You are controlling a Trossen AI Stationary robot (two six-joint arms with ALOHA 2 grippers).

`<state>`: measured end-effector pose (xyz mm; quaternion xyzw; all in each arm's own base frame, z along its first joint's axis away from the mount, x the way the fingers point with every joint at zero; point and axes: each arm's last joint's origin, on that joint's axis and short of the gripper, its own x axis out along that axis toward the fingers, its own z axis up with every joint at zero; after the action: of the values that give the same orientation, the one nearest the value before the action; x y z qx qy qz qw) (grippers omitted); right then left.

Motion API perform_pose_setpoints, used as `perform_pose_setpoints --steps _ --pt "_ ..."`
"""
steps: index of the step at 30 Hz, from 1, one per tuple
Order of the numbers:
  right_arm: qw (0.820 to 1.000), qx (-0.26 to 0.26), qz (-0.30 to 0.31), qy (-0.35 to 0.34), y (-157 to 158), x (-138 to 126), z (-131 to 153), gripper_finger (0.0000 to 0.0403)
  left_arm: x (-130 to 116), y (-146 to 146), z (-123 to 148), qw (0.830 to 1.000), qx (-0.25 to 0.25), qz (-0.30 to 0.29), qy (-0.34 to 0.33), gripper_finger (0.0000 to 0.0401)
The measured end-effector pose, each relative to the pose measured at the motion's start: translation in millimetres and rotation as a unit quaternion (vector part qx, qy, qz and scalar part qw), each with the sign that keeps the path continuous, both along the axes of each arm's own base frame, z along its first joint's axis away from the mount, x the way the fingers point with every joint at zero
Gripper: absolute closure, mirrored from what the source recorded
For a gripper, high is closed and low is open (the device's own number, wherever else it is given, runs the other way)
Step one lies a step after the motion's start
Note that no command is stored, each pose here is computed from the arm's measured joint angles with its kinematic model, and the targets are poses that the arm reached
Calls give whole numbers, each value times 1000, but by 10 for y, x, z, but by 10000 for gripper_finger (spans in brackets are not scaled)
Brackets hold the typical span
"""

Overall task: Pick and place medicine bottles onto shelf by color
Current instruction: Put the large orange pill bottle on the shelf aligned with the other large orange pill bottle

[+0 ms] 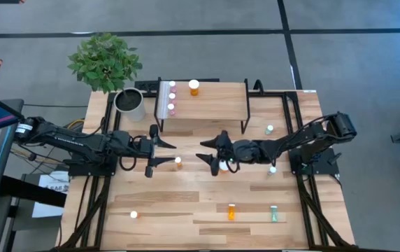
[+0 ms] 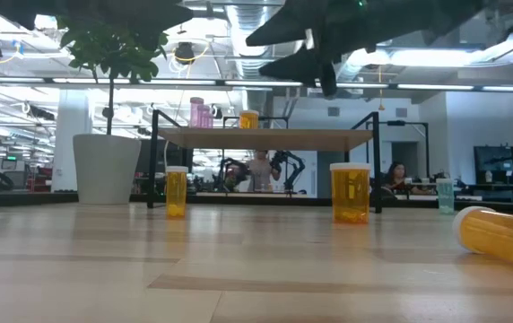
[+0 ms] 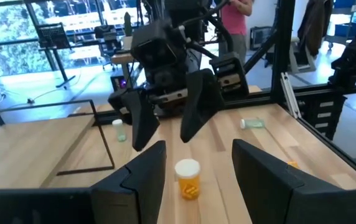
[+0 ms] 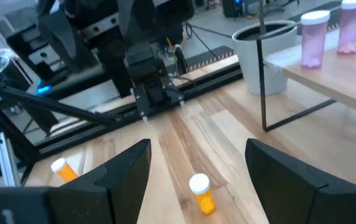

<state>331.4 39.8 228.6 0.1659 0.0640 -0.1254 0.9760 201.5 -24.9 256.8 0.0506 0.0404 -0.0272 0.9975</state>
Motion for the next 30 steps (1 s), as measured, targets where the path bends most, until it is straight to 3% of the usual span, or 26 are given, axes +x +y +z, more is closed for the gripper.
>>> perform_pose_setpoints --steps 16,30 --pt "999 -35 11 35 269 -59 -48 117 1 0 1 1000 -3 1 0 228" --pt "996 -8 6 84 369 -118 -165 117 1 0 1 1000 -3 1 -1 228"
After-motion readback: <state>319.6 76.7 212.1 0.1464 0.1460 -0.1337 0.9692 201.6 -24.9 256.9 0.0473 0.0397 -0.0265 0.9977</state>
